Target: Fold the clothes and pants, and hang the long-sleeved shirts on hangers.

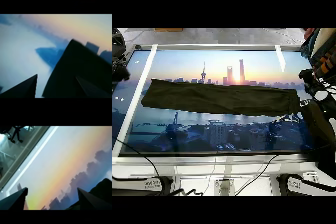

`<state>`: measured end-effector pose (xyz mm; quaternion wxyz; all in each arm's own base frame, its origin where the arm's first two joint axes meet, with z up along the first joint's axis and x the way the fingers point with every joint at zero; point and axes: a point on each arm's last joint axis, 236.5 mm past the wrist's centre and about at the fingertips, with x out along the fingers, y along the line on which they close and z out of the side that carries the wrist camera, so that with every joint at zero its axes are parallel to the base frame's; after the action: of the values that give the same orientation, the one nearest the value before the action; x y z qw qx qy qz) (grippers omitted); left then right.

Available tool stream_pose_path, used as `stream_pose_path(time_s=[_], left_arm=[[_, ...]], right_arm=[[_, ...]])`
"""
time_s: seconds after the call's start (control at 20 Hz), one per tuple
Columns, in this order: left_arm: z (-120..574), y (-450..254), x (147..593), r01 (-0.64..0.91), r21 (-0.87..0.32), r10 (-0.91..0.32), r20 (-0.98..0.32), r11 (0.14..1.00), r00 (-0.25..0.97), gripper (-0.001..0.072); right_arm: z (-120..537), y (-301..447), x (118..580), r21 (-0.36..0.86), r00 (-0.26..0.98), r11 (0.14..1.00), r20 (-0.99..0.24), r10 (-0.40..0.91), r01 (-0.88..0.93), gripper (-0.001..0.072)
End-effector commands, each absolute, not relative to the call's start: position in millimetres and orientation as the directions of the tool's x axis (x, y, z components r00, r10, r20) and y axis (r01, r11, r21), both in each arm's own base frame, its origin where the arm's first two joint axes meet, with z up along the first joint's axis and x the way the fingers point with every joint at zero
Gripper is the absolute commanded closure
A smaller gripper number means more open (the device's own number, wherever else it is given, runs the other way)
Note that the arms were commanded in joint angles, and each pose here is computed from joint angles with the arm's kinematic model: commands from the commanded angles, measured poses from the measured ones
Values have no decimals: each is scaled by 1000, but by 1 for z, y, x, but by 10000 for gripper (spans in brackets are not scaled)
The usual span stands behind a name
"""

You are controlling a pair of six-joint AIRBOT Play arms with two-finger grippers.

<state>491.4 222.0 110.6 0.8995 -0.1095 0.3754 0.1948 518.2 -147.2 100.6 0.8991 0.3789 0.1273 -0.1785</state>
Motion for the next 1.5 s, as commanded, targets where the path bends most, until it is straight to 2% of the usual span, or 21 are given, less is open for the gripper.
stream_pose_path(time_s=[0.0, 0.05, 0.1, 0.15, 0.3, 0.55, 0.7, 0.9, 1.0, 1.1, 1.2, 1.45], left_arm=[[78, 222, 413, -491, -90, 211, -824, 867, 525, 224], [64, 209, 410, -499, -179, 141, -831, 848, 537, 157], [49, 192, 412, -488, -268, 58, -831, 830, 554, 7], [36, 179, 418, -477, -332, -3, -823, 813, 568, -4], [0, 143, 455, -462, -482, -127, -781, 744, 611, -4], [-56, 119, 510, -494, -517, -90, -749, 699, 656, -4], [-79, 111, 511, -580, -554, -102, -770, 597, 630, 3], [-66, 117, 505, -579, -558, -105, -768, 595, 632, 15], [-61, 108, 490, -560, -528, -148, -798, 639, 585, 15], [-66, 108, 470, -552, -450, -143, -849, 702, 509, 15], [-74, 120, 461, -605, -401, -96, -876, 688, 472, 15], [-88, 126, 490, -624, -443, -43, -835, 644, 549, 15]], right_arm=[[95, -156, 505, 599, 882, 664, -419, -217, 448, 24], [88, -159, 500, 582, 869, 669, -448, -213, 463, 24], [82, -161, 497, 563, 857, 677, -472, -208, 474, 24], [78, -162, 494, 543, 848, 690, -490, -203, 479, 24], [76, -162, 492, 525, 844, 705, -499, -200, 477, 24], [76, -162, 492, 524, 843, 706, -499, -200, 477, 23], [76, -162, 492, 523, 844, 707, -498, -201, 477, 24], [80, -165, 494, 524, 850, 708, -482, -212, 474, 24], [82, -167, 495, 525, 853, 708, -473, -219, 472, 24], [82, -167, 495, 525, 853, 708, -473, -219, 472, 24], [82, -167, 495, 525, 853, 708, -474, -218, 472, 24], [82, -167, 495, 525, 853, 708, -473, -219, 472, 24]])
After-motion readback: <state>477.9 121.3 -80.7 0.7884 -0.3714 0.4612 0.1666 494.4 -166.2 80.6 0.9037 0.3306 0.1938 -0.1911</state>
